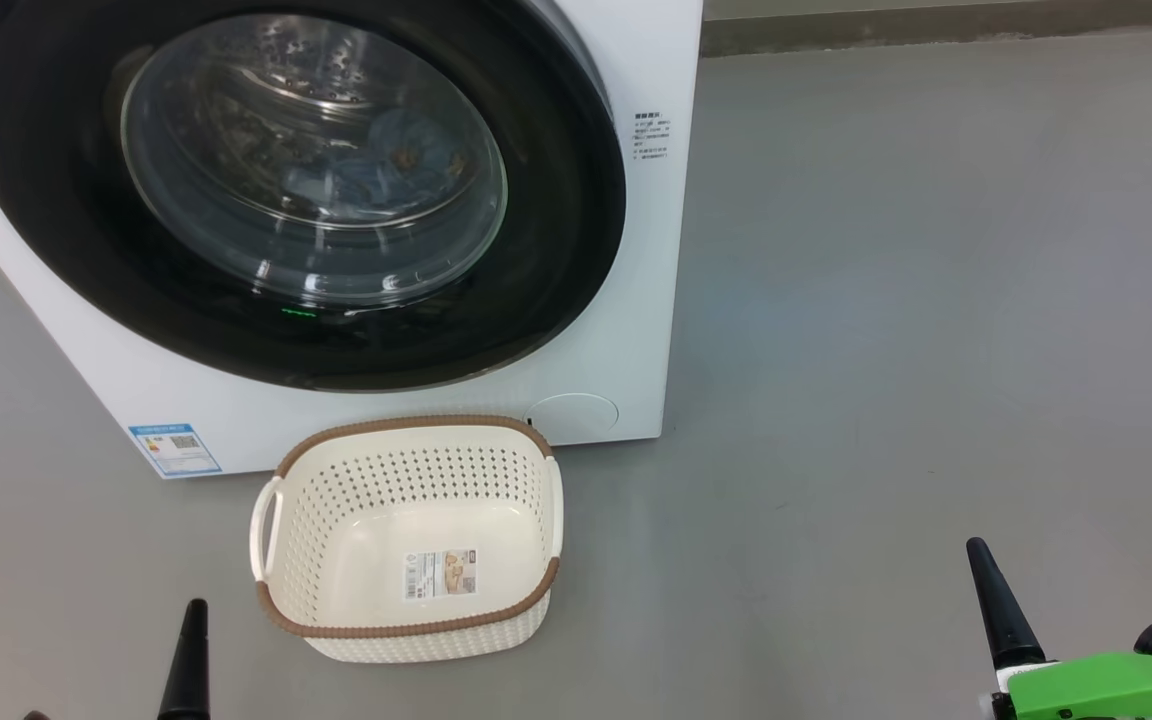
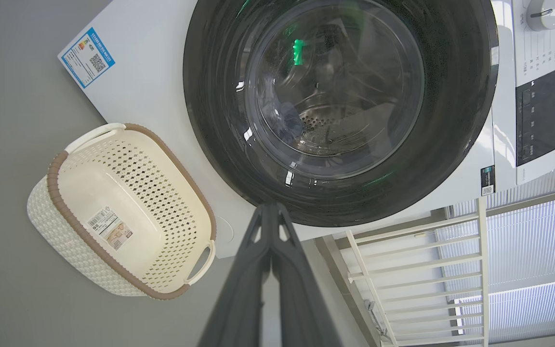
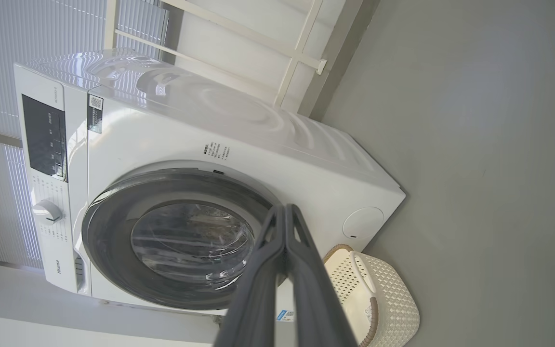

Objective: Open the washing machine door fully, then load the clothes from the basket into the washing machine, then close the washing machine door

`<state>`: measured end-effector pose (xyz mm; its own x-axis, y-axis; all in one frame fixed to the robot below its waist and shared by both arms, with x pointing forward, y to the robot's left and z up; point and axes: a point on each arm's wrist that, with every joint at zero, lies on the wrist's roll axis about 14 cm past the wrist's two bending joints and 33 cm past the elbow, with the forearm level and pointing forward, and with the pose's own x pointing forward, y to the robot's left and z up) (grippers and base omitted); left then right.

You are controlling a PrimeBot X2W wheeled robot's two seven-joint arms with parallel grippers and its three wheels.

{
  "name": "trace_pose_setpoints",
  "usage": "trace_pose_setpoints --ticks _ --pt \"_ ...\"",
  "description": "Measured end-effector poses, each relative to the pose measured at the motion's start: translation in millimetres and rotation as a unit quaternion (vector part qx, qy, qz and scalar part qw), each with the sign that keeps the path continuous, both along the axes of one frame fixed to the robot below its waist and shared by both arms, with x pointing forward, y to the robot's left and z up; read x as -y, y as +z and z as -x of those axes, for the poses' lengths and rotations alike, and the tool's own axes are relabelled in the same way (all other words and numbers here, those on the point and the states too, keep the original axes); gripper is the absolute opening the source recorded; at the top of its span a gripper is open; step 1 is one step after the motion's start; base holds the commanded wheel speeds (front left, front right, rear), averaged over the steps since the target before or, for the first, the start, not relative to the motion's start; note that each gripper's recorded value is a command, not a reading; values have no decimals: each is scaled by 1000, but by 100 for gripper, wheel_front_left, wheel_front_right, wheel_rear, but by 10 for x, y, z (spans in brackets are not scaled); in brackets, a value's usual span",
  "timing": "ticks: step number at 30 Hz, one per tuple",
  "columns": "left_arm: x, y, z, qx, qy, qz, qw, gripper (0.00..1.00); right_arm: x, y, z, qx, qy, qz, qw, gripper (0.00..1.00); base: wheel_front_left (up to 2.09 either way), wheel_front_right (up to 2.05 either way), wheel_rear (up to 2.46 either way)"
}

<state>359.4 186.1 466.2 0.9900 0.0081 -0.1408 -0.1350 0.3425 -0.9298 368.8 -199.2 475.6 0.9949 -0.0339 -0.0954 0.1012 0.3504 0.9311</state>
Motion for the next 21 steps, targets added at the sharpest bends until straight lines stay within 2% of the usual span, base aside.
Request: trace_pose_setpoints --ticks 21 --pt "11 80 -107 14 3 124 992 0 54 35 -39 9 -10 -123 992 0 0 0 0"
